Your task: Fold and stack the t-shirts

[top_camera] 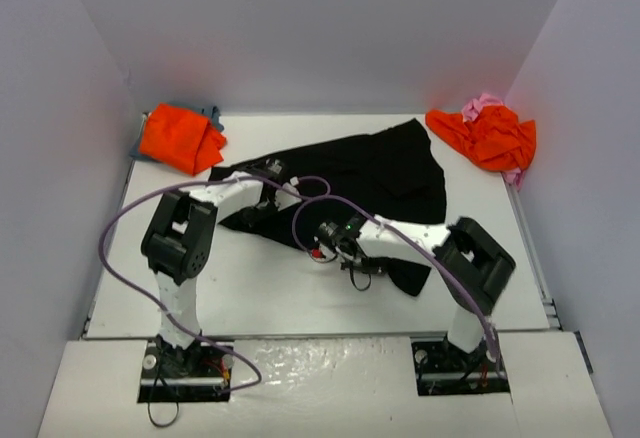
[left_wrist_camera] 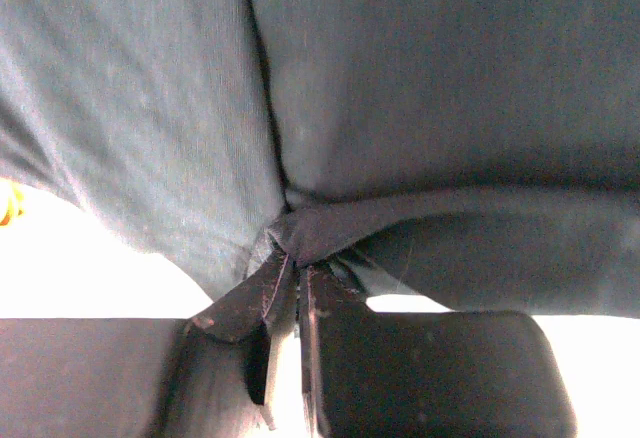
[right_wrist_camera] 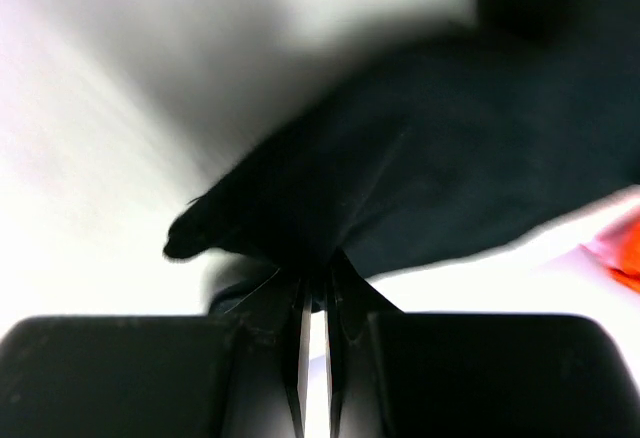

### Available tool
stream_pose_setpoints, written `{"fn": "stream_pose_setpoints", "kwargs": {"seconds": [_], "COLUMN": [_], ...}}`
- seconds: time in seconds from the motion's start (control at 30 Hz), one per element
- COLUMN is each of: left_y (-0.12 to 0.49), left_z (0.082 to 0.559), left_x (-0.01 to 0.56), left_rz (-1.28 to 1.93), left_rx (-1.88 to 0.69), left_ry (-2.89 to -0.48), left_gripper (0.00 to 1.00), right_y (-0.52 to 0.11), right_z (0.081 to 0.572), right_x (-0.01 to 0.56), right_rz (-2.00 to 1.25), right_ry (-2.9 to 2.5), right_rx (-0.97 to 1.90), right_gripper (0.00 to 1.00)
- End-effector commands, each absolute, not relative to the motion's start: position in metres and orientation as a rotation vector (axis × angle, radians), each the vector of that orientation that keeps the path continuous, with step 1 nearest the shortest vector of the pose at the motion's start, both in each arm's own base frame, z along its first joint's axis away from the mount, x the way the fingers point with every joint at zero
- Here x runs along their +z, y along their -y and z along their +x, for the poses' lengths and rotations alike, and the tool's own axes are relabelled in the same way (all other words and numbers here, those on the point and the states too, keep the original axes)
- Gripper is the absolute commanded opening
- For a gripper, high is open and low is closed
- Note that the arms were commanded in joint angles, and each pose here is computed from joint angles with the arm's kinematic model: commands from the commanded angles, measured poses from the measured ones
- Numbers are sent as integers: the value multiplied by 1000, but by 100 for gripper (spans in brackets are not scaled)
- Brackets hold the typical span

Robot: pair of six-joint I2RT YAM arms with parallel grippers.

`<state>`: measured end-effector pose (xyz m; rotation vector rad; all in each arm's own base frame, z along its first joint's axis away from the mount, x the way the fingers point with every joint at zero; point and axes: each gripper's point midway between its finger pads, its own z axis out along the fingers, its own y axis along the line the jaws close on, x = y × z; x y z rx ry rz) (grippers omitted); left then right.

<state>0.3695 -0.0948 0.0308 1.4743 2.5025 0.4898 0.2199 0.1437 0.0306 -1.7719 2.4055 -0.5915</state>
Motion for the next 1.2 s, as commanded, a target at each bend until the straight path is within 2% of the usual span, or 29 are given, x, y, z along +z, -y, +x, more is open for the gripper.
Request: {"fn": "stream_pose_setpoints", "kwargs": {"seconds": [0.0, 0.2, 0.4, 0.47, 0.63, 0.87, 1.17], "left_y": [91, 92, 88, 79, 49, 27, 40], "left_z": [376, 382, 393, 405, 425, 458, 493], "left_x": [85, 111, 123, 134, 144, 147, 125], "left_rz": [1404, 1359, 1343, 1290, 1165, 1066, 1077], "left_rx": [511, 518, 565, 558, 539, 601, 570], "left_ry": [-2394, -2347, -2321, -2332, -2384, -2408, -2451], "left_gripper": [0, 0, 0, 0, 0, 0, 0], "right_y": [-140, -136, -132, -119, -87, -61, -36], "right_z": [269, 319, 366, 388, 429, 481, 536], "right_x": [110, 155, 169, 176, 196, 200, 189], "right_rz": [-1509, -1350, -1291, -1255, -1139, -1038, -1026], "right_ry": [-2191, -2075, -2036, -2025, -2046, -2052, -2046], "right_rx": [-745, -903, -1030, -1138, -1201, -1303, -1460], "right_gripper": [0, 0, 0, 0, 0, 0, 0]}}
